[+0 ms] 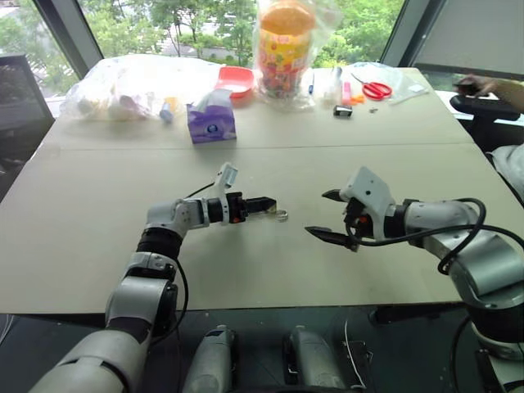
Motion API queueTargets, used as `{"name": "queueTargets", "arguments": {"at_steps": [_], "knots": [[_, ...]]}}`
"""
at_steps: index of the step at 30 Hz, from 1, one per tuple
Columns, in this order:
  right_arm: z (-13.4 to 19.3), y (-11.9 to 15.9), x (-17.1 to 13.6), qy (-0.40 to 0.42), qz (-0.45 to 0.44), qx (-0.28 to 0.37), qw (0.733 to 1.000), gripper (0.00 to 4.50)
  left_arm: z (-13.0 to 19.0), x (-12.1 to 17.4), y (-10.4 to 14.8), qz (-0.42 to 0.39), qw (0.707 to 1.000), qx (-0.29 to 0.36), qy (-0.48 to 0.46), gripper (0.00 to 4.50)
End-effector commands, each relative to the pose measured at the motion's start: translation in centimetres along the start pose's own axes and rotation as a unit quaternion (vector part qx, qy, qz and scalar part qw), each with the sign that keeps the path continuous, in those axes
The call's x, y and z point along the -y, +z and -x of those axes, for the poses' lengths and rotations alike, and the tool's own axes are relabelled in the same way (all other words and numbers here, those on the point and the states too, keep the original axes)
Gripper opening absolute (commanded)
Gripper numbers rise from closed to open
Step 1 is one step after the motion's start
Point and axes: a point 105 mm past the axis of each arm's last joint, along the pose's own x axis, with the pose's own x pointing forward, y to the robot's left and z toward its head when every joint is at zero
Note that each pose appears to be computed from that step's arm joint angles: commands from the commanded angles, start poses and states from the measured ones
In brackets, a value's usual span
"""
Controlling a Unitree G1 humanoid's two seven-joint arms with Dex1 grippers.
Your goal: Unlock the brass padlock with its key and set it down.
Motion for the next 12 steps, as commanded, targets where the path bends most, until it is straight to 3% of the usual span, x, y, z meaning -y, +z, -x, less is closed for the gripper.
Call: {"name": "queueTargets", "arguments": {"at_steps": [1, 5, 12], "knots": [[0.3, 0.8, -0.1, -0.007, 0.021, 0.008, 1.0, 4.5, 1.3, -1.2, 1.6, -0.092, 0.994, -0.003, 0.065, 2.98], [0.8, 0.1, 0.2, -0.018, 0.016, 0.0, 1.0, 4.5, 5.5, -1.2, 3.8, -0.228, 0.966, 0.006, 0.119, 2.98], [0.4, -0.9, 3.1, -0.114, -0.031, 0.034, 0.992, 4.5, 10.3, 1.7, 3.8, -0.299, 0.94, 0.065, 0.153, 2.98]]}}
